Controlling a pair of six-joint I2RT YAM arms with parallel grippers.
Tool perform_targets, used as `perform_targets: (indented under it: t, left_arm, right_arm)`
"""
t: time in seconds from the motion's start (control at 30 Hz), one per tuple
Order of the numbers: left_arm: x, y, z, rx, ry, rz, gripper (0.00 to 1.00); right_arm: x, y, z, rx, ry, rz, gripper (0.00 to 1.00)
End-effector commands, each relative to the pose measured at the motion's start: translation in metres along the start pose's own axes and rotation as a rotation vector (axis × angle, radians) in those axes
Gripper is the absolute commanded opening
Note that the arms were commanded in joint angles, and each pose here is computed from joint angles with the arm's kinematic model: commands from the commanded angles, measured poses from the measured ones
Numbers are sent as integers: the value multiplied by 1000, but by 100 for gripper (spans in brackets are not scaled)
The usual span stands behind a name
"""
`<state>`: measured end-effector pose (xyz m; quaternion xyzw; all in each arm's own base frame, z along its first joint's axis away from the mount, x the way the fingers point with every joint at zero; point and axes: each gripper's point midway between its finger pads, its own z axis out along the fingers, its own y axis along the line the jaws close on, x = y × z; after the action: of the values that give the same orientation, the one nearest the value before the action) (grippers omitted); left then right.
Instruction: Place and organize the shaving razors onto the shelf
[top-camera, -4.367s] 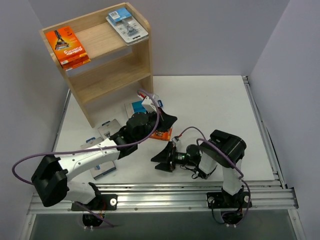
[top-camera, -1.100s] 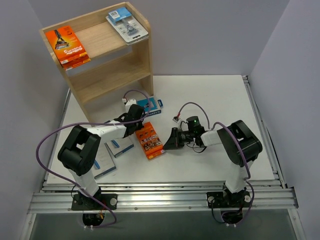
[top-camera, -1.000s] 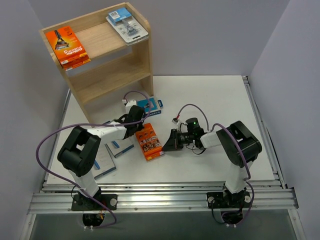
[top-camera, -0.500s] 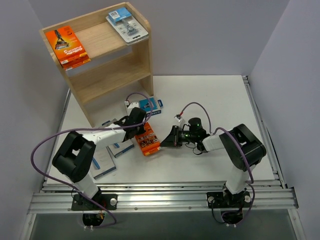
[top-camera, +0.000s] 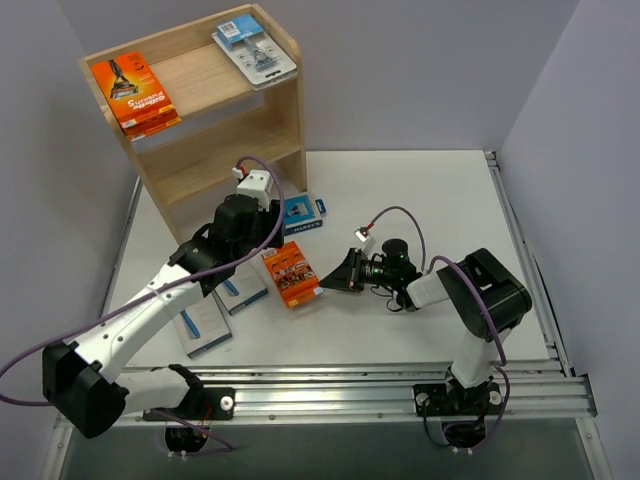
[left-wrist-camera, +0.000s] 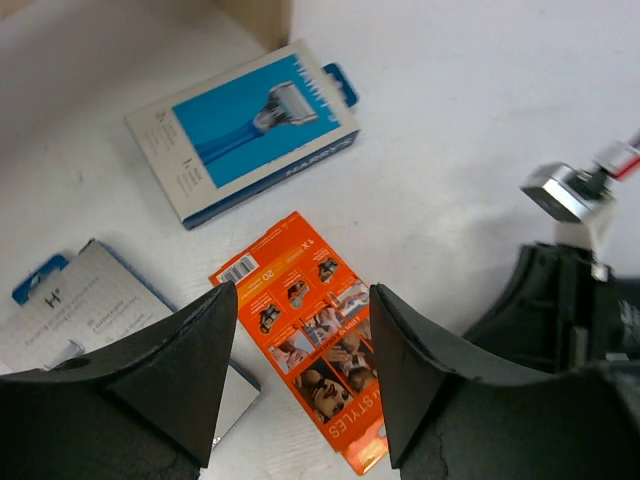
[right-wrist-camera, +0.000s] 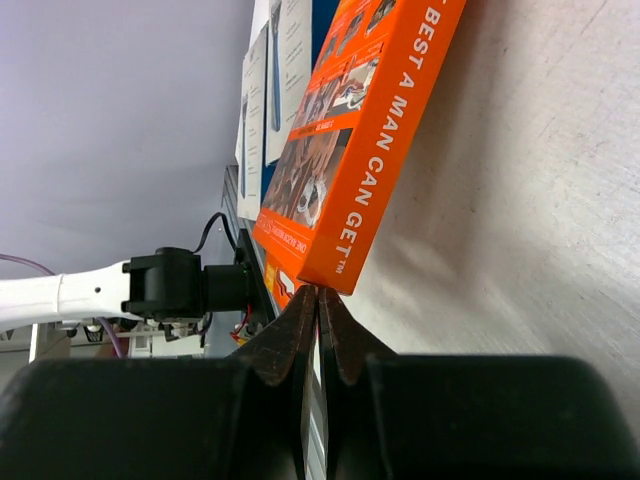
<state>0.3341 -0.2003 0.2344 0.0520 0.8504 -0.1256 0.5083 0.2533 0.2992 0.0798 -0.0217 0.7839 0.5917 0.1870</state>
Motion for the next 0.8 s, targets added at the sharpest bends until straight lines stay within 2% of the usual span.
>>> perform_targets:
  t: [0.0,0.2,0.27,0.47,0.77]
  left_arm:
    - [5,-26,-24,177,24,219,64]
    - [56,-65,-52,380,115,515,64]
    - [73,-70,-55,397,141,588,65]
    - [110,-91,-67,471,189,686,68]
    - [144,-88,-53,356,216,781,73]
  right_arm:
    - [-16,16,3,-35,-30,-60,0]
    - [-20,20,5,-26,-15,-70,0]
    - [-21,22,6,-28,-13,-69,0]
    - [-26,30,7,-45,-16,-68,0]
    - [-27,37,7,-76,-17,-63,0]
